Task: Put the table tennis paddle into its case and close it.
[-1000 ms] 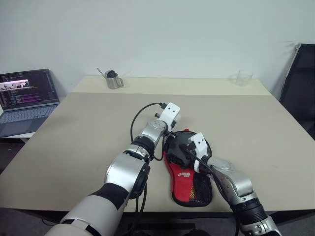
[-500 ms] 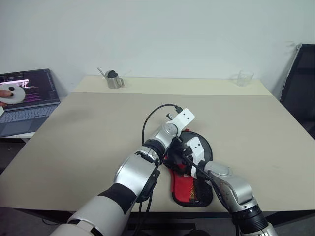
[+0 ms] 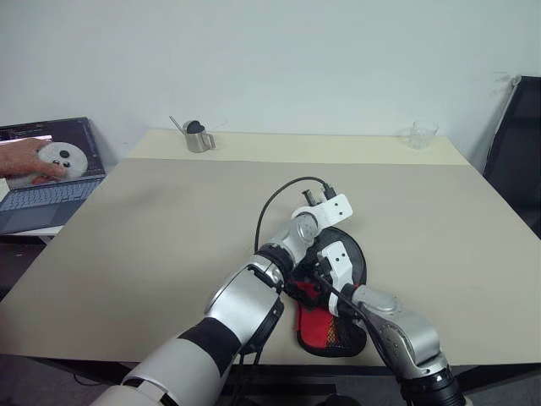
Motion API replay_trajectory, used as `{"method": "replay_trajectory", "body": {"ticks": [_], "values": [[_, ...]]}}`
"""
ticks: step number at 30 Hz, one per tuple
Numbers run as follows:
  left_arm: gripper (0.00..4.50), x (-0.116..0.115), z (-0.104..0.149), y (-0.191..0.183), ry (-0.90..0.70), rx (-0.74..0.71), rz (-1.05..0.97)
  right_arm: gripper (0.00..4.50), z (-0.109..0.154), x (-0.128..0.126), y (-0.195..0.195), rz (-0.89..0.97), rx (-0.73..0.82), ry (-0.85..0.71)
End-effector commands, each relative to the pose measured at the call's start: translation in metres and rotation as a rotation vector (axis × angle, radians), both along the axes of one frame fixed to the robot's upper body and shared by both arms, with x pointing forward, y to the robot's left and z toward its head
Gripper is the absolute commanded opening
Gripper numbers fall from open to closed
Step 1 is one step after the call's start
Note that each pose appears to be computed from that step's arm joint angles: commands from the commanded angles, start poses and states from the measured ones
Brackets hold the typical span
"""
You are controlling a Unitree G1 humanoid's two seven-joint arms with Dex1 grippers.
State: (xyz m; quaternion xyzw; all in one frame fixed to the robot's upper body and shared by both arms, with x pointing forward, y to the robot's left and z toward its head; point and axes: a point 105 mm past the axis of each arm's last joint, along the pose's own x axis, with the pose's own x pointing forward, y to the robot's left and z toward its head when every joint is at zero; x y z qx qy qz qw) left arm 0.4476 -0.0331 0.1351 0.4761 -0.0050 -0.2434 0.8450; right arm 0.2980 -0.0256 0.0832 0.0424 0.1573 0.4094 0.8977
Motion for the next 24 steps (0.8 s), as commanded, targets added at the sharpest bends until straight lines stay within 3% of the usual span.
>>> {"method": "replay_trajectory", "body": {"ticks": [1, 9, 15, 24], "values": [[0.06, -0.008, 0.025, -0.030, -0.104, 0.007, -0.102, 4.50, -0.028, -0.015, 0.003, 0.013, -0.028, 0.137], [0.06, -0.031, 0.012, -0.066, -0.107, 0.029, -0.229, 4.50, -0.029, -0.020, 0.005, 0.002, -0.021, 0.154], [0.06, -0.054, 0.016, -0.098, -0.223, 0.086, -0.351, 4.50, -0.029, -0.021, 0.006, -0.007, -0.010, 0.166], [0.06, -0.066, 0.010, -0.112, -0.204, 0.074, -0.396, 4.50, -0.028, -0.020, 0.010, 0.002, -0.004, 0.166]]}}
